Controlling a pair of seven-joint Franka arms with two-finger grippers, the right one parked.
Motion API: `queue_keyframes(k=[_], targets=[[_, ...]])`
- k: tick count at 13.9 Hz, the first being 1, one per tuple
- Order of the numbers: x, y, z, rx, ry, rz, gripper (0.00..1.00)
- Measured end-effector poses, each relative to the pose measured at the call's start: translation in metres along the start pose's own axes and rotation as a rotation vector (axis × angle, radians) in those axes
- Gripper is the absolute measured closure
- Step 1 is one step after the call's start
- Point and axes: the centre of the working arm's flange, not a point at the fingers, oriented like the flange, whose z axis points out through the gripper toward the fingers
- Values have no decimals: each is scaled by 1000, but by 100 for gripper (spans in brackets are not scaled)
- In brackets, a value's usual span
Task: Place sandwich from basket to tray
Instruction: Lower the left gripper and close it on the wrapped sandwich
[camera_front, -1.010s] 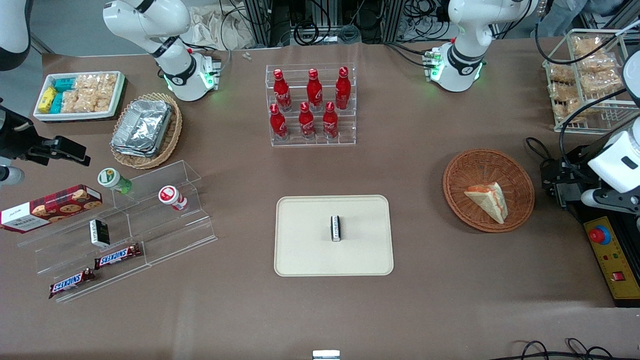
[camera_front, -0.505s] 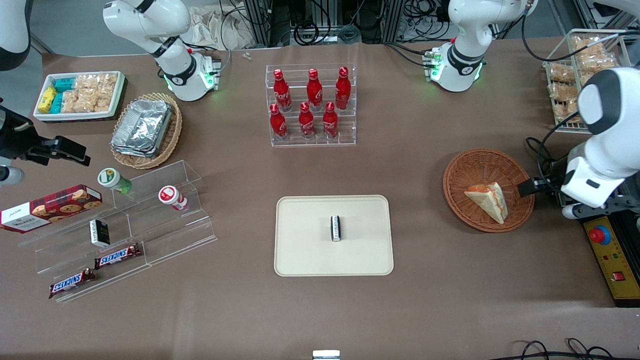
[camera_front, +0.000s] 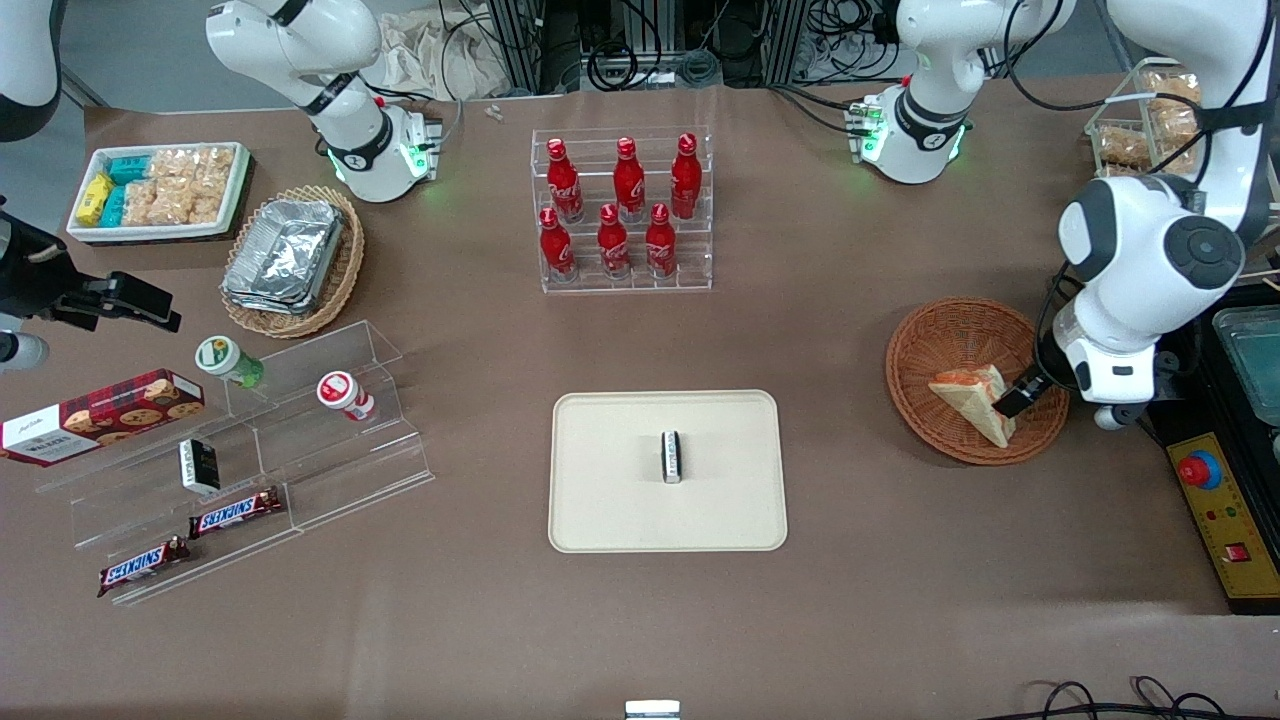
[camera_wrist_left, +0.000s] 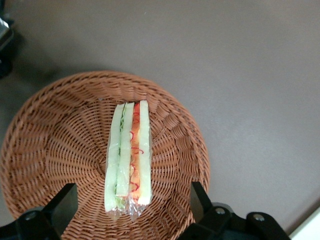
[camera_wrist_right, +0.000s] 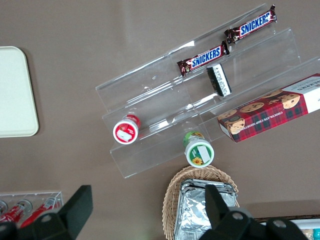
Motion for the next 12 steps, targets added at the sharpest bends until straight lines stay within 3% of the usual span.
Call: queue_keyframes(k=[3, 12], targets=[[-4, -11, 17, 13, -14, -29, 0], [-7, -19, 56, 6, -18, -111, 0]])
